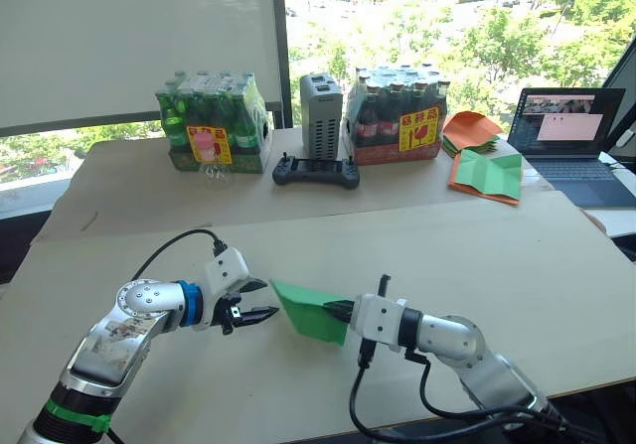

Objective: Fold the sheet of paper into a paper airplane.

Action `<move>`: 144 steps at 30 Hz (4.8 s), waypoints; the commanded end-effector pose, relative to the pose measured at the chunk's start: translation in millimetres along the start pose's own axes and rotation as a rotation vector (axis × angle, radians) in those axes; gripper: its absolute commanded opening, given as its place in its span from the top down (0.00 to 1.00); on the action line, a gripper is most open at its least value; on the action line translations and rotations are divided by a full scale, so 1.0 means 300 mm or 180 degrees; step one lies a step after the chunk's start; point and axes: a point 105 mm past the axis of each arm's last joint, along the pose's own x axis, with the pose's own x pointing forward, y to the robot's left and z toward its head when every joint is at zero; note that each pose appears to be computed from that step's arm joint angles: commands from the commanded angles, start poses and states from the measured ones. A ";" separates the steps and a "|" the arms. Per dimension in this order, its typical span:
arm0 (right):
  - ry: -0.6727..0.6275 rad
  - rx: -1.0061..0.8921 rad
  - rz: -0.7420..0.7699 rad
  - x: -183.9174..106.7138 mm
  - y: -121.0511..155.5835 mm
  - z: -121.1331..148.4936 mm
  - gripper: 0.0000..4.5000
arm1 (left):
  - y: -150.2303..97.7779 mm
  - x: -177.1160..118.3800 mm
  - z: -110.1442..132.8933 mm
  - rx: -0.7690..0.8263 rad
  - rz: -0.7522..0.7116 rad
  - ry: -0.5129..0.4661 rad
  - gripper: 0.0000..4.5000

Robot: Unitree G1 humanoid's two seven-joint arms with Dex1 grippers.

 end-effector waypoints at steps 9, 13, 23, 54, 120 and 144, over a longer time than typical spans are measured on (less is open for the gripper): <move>-0.0583 -0.1168 0.0954 0.004 -0.012 0.009 0.99 | -0.022 -0.076 0.037 -0.0382 -0.0145 -0.0261 0.36; -0.0551 -0.1127 0.0946 0.010 -0.026 -0.008 0.99 | -0.025 -0.080 0.026 -0.0424 -0.0055 -0.0260 0.36; -0.0550 -0.0894 0.0815 0.004 -0.045 0.018 0.58 | -0.043 -0.074 0.024 -0.0479 -0.0069 -0.0296 0.36; -0.0493 0.0749 0.0744 -0.096 0.008 0.168 0.57 | -0.129 0.077 -0.049 -0.0036 -0.0789 -0.0084 0.99; 0.0382 0.0812 0.1085 0.014 0.030 -0.073 0.99 | -0.106 0.062 -0.188 0.0116 -0.0538 0.0316 1.00; 0.0663 0.1022 0.0952 0.039 0.060 -0.150 0.99 | -0.135 -0.001 0.013 -0.0306 -0.0904 -0.0194 1.00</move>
